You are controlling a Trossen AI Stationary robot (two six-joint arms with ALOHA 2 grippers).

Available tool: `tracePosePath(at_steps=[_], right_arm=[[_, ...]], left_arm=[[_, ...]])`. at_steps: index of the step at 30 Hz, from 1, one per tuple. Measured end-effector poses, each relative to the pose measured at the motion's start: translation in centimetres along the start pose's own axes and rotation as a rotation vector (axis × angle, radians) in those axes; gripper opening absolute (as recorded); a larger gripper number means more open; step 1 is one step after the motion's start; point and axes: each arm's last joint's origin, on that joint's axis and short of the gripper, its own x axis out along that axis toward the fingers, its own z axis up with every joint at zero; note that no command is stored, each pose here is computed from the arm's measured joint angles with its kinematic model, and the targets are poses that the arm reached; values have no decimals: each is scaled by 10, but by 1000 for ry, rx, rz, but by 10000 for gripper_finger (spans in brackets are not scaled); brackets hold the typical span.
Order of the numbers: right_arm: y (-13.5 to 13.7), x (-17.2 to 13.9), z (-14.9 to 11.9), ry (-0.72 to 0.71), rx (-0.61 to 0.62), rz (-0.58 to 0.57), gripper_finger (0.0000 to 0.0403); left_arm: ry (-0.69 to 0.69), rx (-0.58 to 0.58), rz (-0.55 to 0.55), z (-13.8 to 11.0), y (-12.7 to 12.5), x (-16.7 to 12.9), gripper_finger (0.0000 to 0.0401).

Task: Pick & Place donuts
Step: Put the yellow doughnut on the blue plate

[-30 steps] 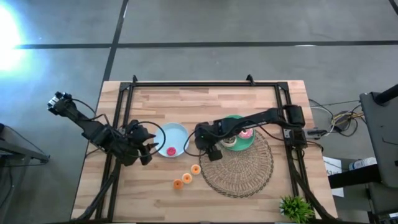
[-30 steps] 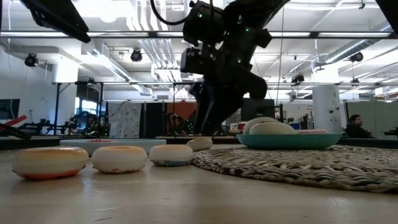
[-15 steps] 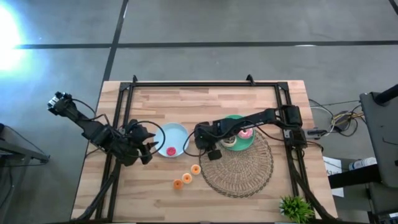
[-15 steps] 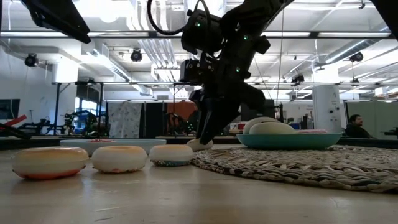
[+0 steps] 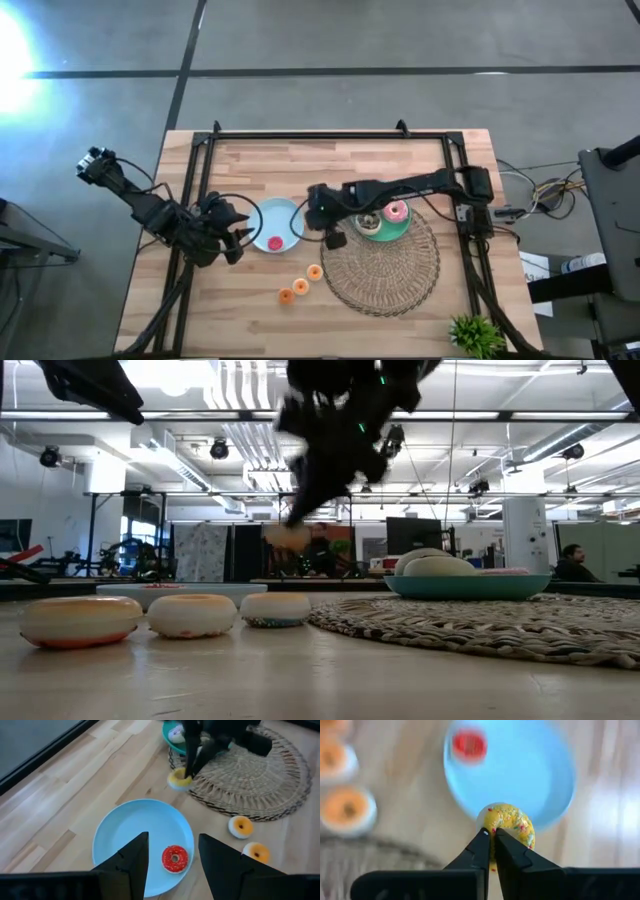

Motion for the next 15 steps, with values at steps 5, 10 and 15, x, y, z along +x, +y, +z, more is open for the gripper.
tracePosePath(at_steps=[5,10,15], right_arm=[[-10,16,17,-74,-15,58,13],[-17,48,30,-65,-7,74,13],[-22,61,39,-11,21,106,13]], left_arm=[[-22,-30,-16,4,2,-7,147],[-36,-58,-14,6,5,-11,147],[-29,-58,-8,5,7,-12,147]])
